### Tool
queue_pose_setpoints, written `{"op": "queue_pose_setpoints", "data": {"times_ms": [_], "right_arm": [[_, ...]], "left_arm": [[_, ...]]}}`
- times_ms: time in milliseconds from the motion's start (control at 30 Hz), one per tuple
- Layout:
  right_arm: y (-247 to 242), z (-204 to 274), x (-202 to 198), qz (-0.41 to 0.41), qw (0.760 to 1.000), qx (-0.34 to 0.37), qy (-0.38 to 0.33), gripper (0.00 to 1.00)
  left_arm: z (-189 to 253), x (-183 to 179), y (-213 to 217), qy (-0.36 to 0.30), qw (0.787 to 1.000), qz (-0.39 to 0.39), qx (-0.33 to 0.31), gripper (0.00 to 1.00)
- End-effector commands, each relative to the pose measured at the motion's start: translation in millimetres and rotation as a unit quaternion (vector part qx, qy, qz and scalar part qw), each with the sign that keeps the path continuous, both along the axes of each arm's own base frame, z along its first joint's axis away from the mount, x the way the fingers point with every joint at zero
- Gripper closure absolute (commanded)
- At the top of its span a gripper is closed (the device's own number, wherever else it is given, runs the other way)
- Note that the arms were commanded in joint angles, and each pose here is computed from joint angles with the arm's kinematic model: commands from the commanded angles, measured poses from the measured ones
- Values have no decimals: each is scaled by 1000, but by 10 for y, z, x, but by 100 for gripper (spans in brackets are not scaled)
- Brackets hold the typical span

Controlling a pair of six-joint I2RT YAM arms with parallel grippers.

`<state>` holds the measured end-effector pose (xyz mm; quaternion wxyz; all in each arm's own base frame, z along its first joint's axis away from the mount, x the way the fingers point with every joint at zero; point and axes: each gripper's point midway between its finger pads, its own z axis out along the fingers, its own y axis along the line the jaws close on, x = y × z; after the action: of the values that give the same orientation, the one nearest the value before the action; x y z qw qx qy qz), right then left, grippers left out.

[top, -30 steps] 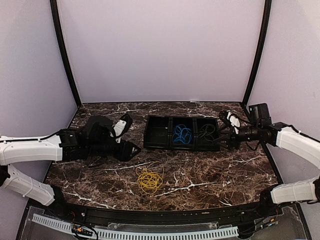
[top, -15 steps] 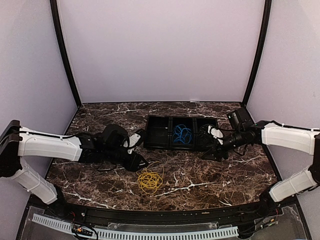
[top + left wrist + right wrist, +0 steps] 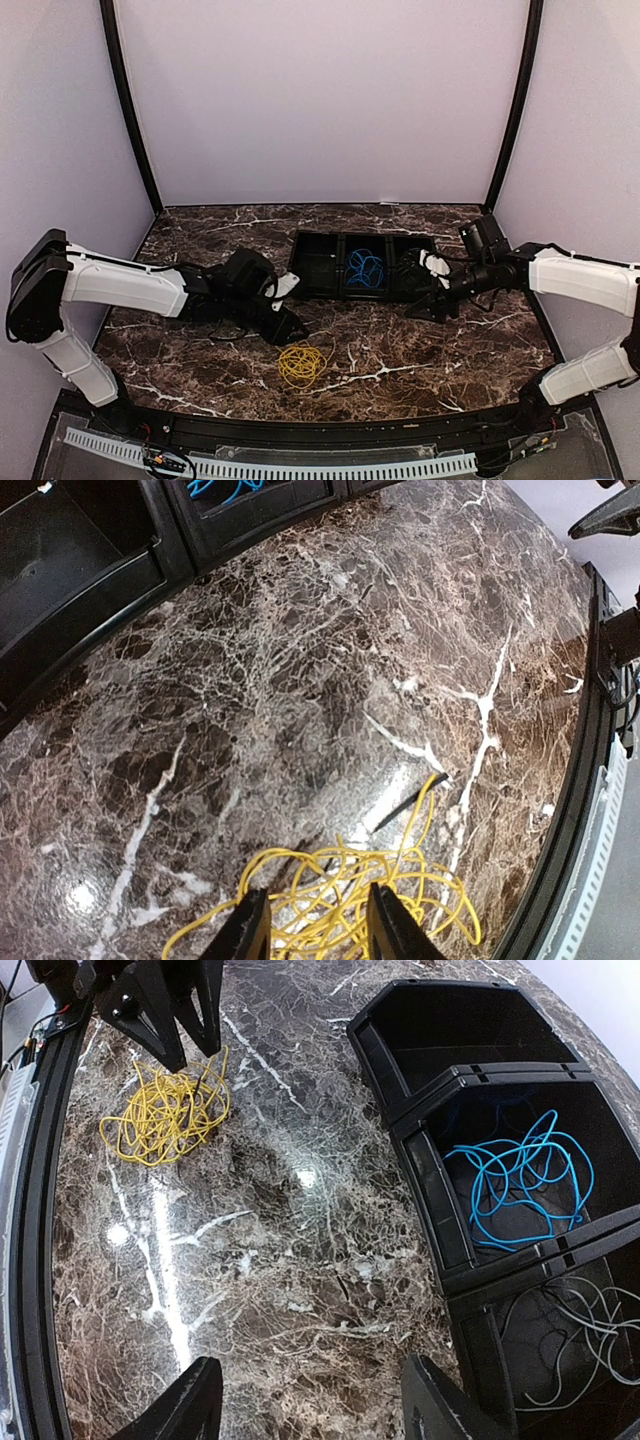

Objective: Untangle the cables

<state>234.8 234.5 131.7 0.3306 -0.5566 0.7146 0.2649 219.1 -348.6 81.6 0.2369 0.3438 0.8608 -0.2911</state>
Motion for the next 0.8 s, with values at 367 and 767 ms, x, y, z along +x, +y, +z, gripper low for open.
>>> {"op": "queue_pose_setpoints", "data": {"times_ms": [367,767], "right_arm": [[-1,61,8,-3,1000,5,-21,36],[-6,56,15,-6,1000,4,-23,36]], "left_arm": [[282,-114,5,-28,999,-22,-28,57],[1,-230,-140,13,998,-58,-14,81]]}}
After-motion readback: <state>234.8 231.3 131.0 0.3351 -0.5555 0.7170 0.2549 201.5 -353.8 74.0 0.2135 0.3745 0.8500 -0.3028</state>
